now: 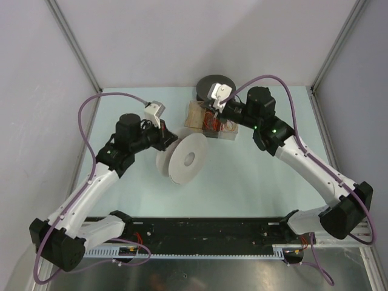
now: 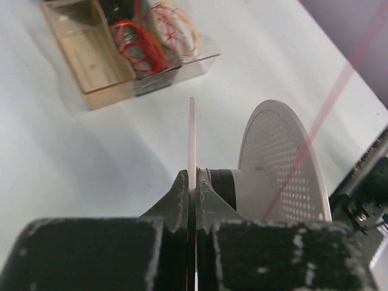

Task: Wrap the cables

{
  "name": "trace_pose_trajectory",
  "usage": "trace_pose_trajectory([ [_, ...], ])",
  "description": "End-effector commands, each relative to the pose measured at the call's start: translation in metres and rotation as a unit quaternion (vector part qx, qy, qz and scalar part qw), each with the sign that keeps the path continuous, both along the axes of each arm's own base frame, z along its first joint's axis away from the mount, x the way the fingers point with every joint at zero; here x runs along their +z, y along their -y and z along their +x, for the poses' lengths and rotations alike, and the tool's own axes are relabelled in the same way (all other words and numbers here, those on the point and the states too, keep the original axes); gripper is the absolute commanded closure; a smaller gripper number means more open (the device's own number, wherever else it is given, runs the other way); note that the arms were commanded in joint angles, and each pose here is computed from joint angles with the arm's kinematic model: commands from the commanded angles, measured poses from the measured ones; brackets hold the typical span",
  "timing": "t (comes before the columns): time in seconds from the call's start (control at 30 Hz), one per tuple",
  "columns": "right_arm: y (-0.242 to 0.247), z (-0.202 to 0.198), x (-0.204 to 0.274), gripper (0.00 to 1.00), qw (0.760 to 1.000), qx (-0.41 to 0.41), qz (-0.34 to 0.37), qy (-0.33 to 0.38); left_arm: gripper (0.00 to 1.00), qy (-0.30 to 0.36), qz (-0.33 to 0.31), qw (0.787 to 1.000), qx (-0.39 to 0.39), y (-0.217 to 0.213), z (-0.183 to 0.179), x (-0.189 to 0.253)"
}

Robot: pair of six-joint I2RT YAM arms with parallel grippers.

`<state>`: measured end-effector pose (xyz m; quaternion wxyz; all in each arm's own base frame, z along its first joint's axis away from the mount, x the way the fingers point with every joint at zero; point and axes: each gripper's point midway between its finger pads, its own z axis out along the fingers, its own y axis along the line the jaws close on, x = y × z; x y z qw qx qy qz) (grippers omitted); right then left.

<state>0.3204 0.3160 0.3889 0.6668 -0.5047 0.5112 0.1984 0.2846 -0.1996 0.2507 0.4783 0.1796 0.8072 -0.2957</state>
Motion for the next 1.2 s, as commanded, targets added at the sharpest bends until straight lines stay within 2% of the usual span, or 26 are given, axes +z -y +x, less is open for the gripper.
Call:
trace_pose_trajectory([
  [0.0, 0.015, 0.026, 0.029, 1.00, 0.999, -0.018, 0.044, 0.014, 1.00, 0.073, -0.059, 0.990, -0.101, 0.021, -0.028, 0.051],
  [0.1, 0.032, 0.044, -0.002, 1.00, 0.999, -0.021, 0.024, -0.041, 1.00, 0.073, -0.101, 0.984, -0.125, 0.024, -0.039, 0.076],
  [0.27, 0.056, 0.057, -0.052, 1.00, 0.992, -0.019, -0.007, -0.125, 1.00, 0.056, -0.191, 0.975, -0.102, 0.016, -0.036, 0.117],
  [0.4, 0.065, 0.049, -0.078, 1.00, 0.987, -0.012, -0.014, -0.163, 1.00, 0.037, -0.269, 0.961, -0.055, 0.001, -0.020, 0.144],
  [0.53, 0.058, 0.024, -0.082, 1.00, 0.983, 0.007, -0.001, -0.181, 1.00, 0.012, -0.332, 0.943, 0.009, -0.016, 0.001, 0.158],
  [0.67, 0.043, 0.001, -0.071, 1.00, 0.984, 0.016, 0.024, -0.176, 1.00, -0.041, -0.383, 0.918, 0.093, -0.033, 0.026, 0.154],
  [0.8, 0.023, -0.022, -0.059, 1.00, 0.988, 0.017, 0.041, -0.150, 1.00, -0.105, -0.408, 0.892, 0.164, -0.044, 0.046, 0.141],
  [1.07, -0.005, -0.053, -0.032, 1.00, 0.994, 0.009, 0.082, -0.065, 1.00, -0.202, -0.428, 0.843, 0.256, -0.053, 0.061, 0.110],
  [1.17, -0.014, -0.059, -0.028, 1.00, 0.996, 0.006, 0.086, -0.022, 1.00, -0.221, -0.430, 0.833, 0.268, -0.051, 0.061, 0.103],
])
